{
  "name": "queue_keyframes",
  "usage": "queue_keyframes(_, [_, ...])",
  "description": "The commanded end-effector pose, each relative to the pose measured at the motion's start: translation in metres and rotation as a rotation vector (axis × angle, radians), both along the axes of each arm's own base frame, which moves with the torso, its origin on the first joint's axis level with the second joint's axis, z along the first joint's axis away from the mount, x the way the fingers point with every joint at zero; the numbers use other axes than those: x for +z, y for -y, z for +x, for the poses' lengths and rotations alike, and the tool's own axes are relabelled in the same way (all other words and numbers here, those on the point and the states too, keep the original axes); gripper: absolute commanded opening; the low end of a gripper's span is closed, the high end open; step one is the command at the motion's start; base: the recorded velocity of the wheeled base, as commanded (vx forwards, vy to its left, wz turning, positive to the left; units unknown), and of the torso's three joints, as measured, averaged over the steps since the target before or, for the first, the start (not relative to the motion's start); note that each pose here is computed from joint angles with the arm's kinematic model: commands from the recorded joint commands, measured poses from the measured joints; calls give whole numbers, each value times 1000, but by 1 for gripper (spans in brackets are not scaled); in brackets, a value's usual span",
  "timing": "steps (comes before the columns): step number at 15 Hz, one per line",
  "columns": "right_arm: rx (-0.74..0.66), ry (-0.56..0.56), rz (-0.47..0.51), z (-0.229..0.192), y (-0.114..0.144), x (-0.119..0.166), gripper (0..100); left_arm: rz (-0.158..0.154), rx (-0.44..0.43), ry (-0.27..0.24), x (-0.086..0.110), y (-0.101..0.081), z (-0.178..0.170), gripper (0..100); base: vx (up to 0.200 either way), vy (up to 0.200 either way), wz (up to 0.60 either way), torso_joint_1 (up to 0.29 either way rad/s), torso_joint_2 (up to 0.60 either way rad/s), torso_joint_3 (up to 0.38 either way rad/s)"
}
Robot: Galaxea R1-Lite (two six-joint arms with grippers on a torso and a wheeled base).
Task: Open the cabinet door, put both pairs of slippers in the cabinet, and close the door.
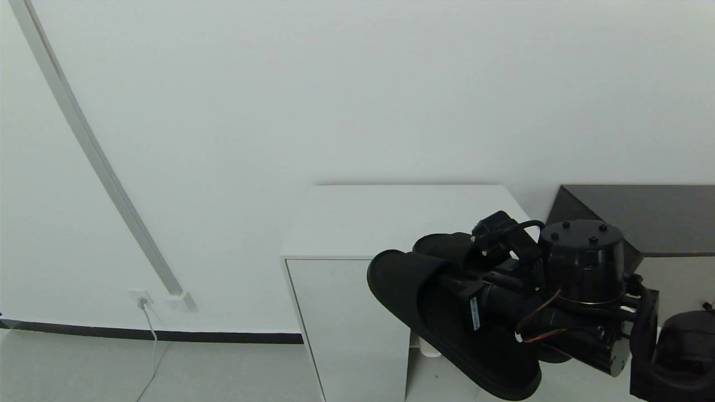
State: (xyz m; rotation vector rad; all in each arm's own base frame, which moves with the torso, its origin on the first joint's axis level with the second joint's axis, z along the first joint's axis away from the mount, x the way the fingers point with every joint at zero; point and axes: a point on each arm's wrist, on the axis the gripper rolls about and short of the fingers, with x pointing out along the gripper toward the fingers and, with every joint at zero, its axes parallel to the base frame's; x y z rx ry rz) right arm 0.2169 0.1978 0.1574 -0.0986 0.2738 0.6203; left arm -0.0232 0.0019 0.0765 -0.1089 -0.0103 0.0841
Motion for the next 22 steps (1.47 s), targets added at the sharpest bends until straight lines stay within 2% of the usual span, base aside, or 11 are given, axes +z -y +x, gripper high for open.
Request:
queue_keyframes(1, [2, 0, 0, 0, -1, 0, 0, 0, 0, -1, 0, 0, 0, 0, 0, -200, 0, 2, 7, -2])
queue_keyframes(8, [8, -5, -4, -1, -2, -2, 0, 0, 0, -1, 0, 0, 0, 0, 0, -200, 0, 5, 1, 2])
queue_keyframes(22, [4, 22, 15, -2, -6, -4, 0, 0, 0, -1, 0, 0, 0, 0, 0, 0, 0, 0, 0, 0])
